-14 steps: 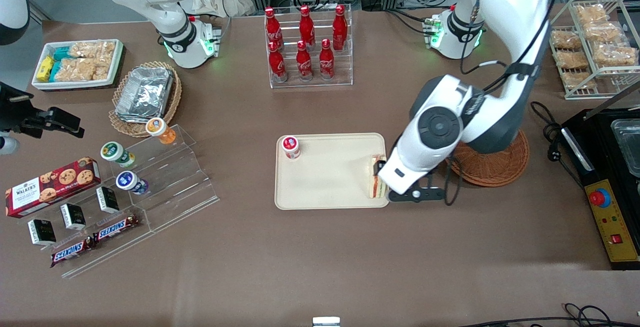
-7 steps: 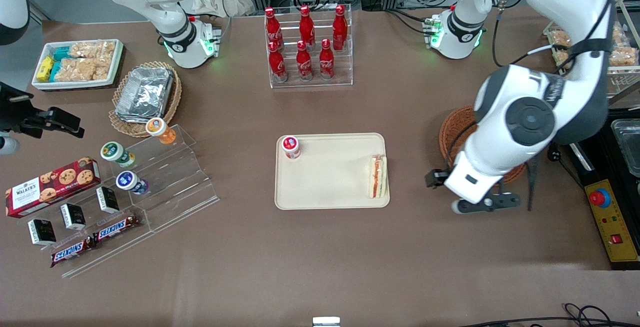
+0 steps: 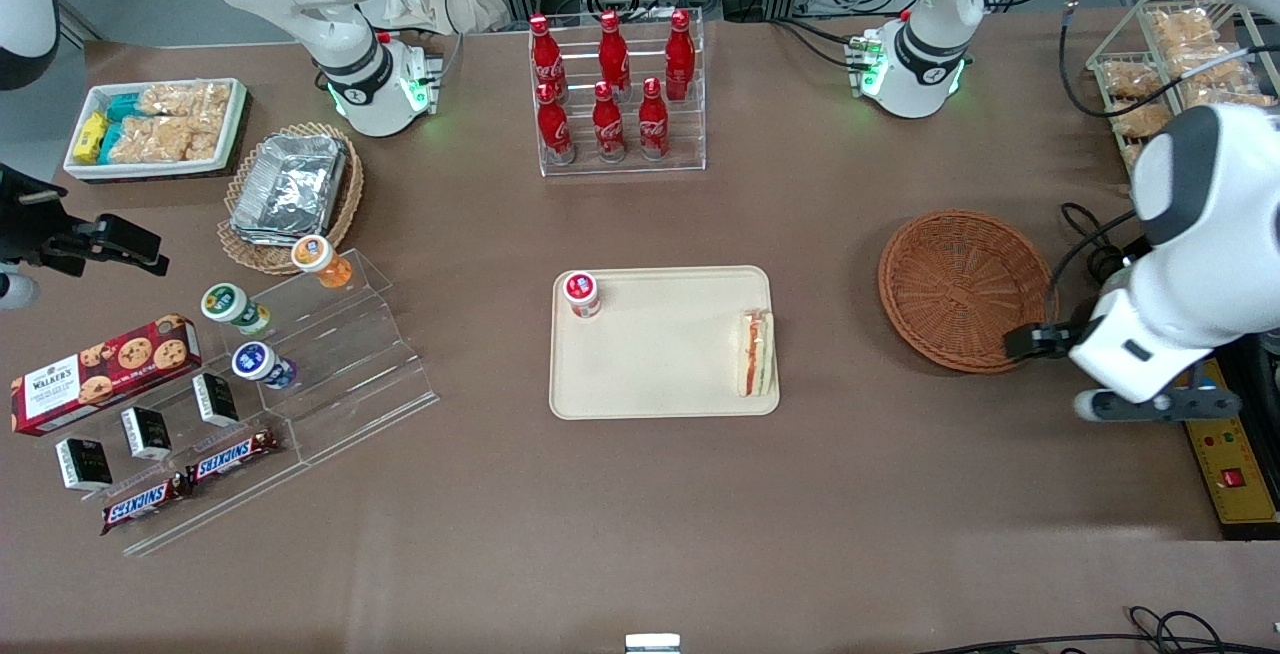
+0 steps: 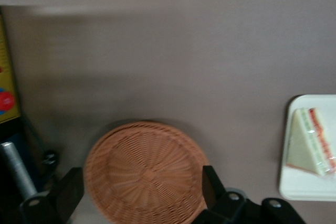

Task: Place sandwich from basket to tray

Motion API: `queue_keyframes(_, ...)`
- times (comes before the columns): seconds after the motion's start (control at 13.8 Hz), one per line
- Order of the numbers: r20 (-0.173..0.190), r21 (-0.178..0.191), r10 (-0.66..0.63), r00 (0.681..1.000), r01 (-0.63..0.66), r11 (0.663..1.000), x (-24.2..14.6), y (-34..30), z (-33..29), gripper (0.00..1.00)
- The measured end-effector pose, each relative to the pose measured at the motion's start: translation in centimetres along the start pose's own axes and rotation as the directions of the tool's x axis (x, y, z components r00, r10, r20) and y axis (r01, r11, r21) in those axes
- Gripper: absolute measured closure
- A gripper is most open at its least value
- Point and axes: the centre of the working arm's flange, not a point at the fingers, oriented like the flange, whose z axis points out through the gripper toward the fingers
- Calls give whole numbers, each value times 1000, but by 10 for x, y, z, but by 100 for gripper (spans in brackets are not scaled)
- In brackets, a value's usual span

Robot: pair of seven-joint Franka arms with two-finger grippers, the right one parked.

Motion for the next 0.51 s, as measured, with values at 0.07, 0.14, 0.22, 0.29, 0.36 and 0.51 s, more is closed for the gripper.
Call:
queue_keyframes(0.07,-2,2,1,1000,-1,1000,-5,-12,-9,0)
queue_keyframes(0.14,0,2,4,1000,-4,1000,-12,-24,-20,0)
queue_keyframes(0.22,-1,-10,2,1000,-2,1000,-19,-35,-32,0)
queue_keyframes(0.29,-10,-29,-7,1000,7,1000,-28,-44,-44,0)
queue_keyframes(0.36,-20,-48,-23,1000,22,999,-35,-53,-55,0)
queue_keyframes(0.51,-36,-79,-47,998,44,996,-47,-65,-72,0)
